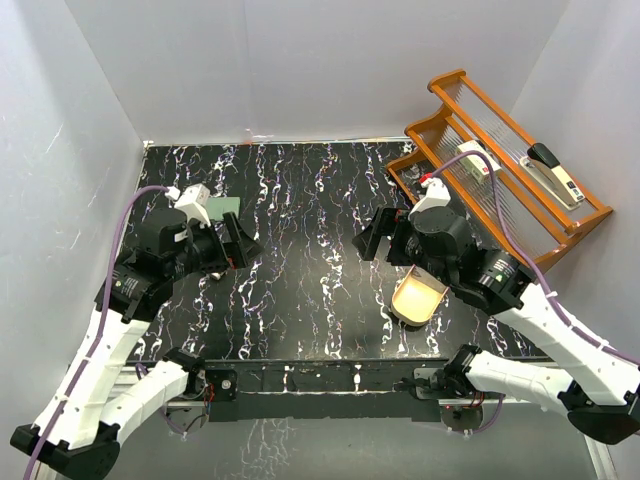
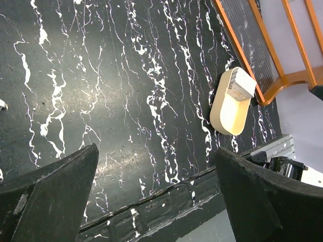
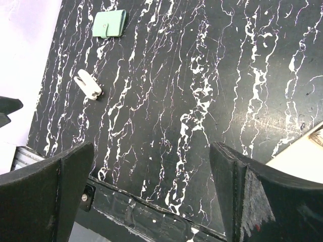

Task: Put the credit cards into the card holder
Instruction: Move the card holder to the center of the board.

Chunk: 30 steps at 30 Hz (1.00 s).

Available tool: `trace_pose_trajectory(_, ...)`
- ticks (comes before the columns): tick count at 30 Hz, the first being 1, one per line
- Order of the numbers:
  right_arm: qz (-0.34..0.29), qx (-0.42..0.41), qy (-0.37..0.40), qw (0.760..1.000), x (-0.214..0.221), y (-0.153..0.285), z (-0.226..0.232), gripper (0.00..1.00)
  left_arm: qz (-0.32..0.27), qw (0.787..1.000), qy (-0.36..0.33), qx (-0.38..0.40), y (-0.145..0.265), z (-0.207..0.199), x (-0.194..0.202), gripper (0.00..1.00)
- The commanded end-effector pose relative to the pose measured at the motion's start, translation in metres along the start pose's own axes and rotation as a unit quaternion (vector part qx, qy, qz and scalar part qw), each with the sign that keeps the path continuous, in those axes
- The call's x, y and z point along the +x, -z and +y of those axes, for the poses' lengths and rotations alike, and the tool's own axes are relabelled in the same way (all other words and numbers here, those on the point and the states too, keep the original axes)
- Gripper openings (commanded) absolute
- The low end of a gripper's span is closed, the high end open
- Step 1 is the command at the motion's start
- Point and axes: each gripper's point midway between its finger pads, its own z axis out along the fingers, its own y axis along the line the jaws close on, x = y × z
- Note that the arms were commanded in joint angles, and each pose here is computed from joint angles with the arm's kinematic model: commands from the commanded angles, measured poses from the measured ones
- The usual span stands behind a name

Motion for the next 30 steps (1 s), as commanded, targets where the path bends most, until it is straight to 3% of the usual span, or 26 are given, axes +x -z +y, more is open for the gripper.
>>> trace_pose_trajectory(1, -0.040, -0.027, -0.017, 0.999, -0.022, 0.009, 0.012, 0.98, -0.017, 1.000, 0.004, -0.016, 0.003, 0.007, -0.004, 0.99)
trace_pose_trajectory(6, -0.045, -0.029, -0.016, 0.998, -0.025, 0.007, 0.014, 0.98, 0.019, 0.995, 0.004, -0.098, -0.017, 0.038, 0.003, 0.99)
trace_pose_trajectory(11, -0.045, -0.029, -0.010, 0.999, -0.025, 0.005, 0.015, 0.98, 0.082, 0.969, -0.001, -0.231, -0.037, 0.087, 0.017, 0.98)
trace_pose_trajectory(15, -0.046, -0.038, -0.010, 0.998, -0.025, 0.006, 0.017, 0.98, 0.096, 0.959, -0.016, -0.266, -0.062, 0.101, 0.009, 0.95)
trace_pose_trajectory(22, -0.060, -0.049, -0.003, 0.997, -0.031, 0.013, 0.019, 0.98, 0.079, 0.944, 0.010, -0.320, -0.109, 0.150, -0.033, 0.94)
trace_pose_trajectory(26, -0.056, -0.071, 0.002, 0.996, -0.031, 0.015, 0.027, 0.98, 0.043, 0.947, 0.059, -0.312, -0.129, 0.189, -0.066, 0.94)
trace_pose_trajectory(30, -0.058, -0.073, 0.002, 0.996, -0.031, 0.015, 0.028, 0.98, 0.025, 0.950, 0.063, -0.305, -0.151, 0.219, -0.092, 0.91)
